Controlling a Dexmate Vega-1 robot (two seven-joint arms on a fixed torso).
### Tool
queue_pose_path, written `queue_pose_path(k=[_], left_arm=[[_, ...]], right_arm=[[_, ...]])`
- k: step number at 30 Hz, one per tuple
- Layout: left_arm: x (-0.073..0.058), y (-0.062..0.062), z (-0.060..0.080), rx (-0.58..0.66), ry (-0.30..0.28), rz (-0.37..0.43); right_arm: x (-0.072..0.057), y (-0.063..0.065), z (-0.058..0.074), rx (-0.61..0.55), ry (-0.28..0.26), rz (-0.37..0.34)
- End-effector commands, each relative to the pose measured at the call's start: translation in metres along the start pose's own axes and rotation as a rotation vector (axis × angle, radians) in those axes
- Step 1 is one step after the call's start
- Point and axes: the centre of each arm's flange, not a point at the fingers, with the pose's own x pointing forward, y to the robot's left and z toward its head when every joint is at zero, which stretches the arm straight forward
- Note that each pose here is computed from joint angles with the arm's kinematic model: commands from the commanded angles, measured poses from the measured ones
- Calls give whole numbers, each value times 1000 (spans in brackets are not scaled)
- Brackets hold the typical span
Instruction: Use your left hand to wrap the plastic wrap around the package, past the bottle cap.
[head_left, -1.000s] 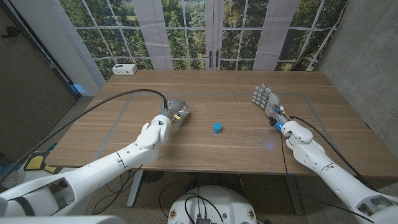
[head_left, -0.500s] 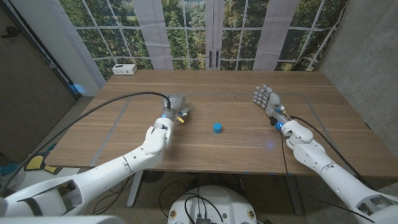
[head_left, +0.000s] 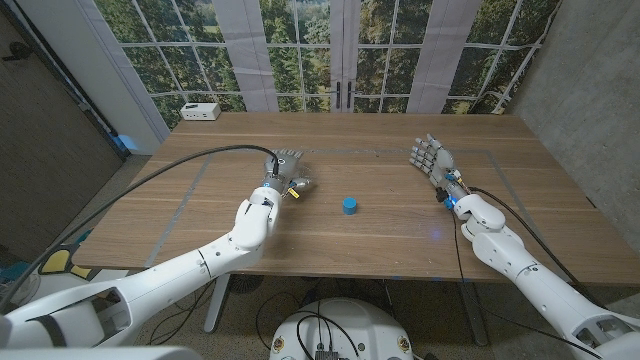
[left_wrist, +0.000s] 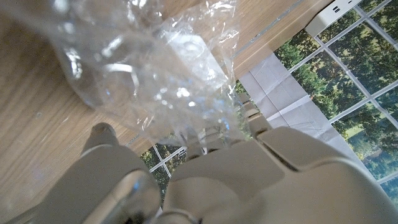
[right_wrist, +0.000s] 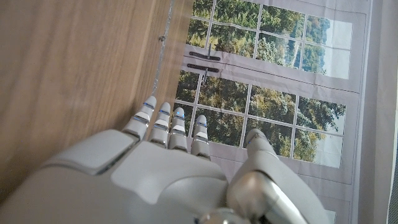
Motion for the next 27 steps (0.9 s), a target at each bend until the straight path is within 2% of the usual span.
queue_pose_path(k=[1,2,6,8,11,13,15,18,20,21,23,25,27], left_arm=[[-6,-8,-1,-10,5,-86],[-4,-10,-1,-10,9,-121],[-1,-16,-1,-4,3,-184],[-2,-19,-2,-22,-7,-173],[1,-23,-2,-42,6,-209],[1,-28,-2,-26,6,-199],[3,-32,-2,-35,-1,-233],[3,-37,-2,-26,1,-231],[5,-37,-2,-26,-4,-273],[4,-37,-1,-6,0,-249],[6,-36,-2,-35,-13,-267],[6,-35,0,1,-11,-242],[7,-34,-1,-13,-7,-261]], right_arm=[[-3,1,1,3,-8,-7],[-3,0,1,4,-10,-3],[-2,1,2,-1,-6,1],[-2,2,2,1,-6,-2],[-1,2,2,-7,-2,0],[0,2,1,2,-5,-2],[0,2,2,-5,-1,1],[1,2,2,-4,1,-1],[2,2,3,-7,2,0],[3,2,3,-4,0,-2],[4,2,3,-9,4,-1],[4,3,2,-5,5,1],[5,3,3,-12,4,-1]])
